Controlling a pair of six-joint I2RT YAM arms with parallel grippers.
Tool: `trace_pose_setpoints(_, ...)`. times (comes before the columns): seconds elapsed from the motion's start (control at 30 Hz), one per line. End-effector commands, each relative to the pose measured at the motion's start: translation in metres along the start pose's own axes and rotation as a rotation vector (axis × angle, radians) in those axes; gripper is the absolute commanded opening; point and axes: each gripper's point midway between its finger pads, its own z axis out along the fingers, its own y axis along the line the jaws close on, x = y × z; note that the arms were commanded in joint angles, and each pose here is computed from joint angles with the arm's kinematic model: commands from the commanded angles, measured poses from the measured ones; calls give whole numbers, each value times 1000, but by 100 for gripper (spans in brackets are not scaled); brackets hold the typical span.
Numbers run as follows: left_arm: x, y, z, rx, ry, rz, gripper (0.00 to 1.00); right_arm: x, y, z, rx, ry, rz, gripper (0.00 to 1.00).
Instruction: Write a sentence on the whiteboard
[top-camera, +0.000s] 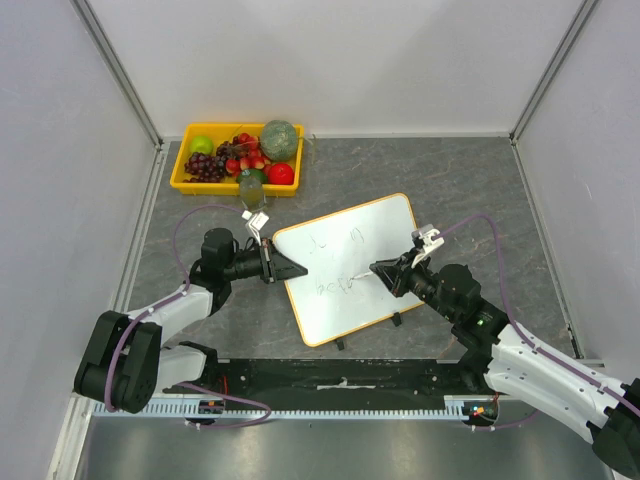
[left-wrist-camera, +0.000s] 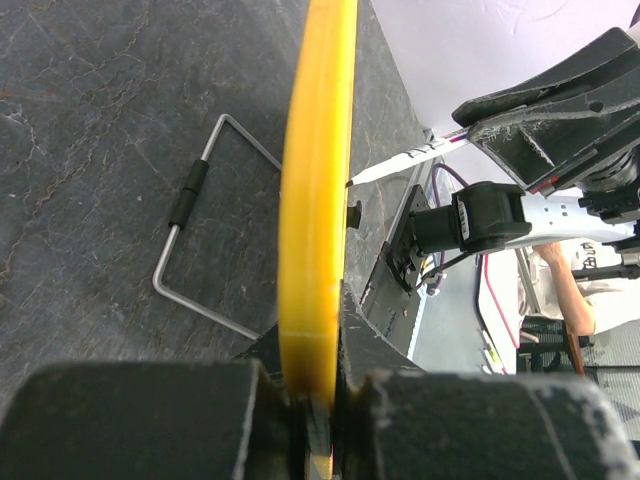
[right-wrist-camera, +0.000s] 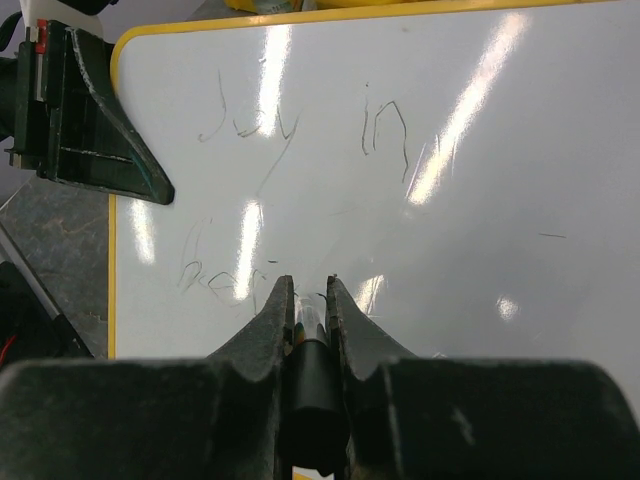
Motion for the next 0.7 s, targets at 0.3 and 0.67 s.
trace_pose_setpoints(0.3, 9, 62, -8, -249, -28, 36, 2, 68, -31, -16, 107, 216, -27, 0)
trace_pose_setpoints(0.67, 9, 62, -8, -246, -27, 37, 2, 61, -25, -17, 88, 201, -6, 0)
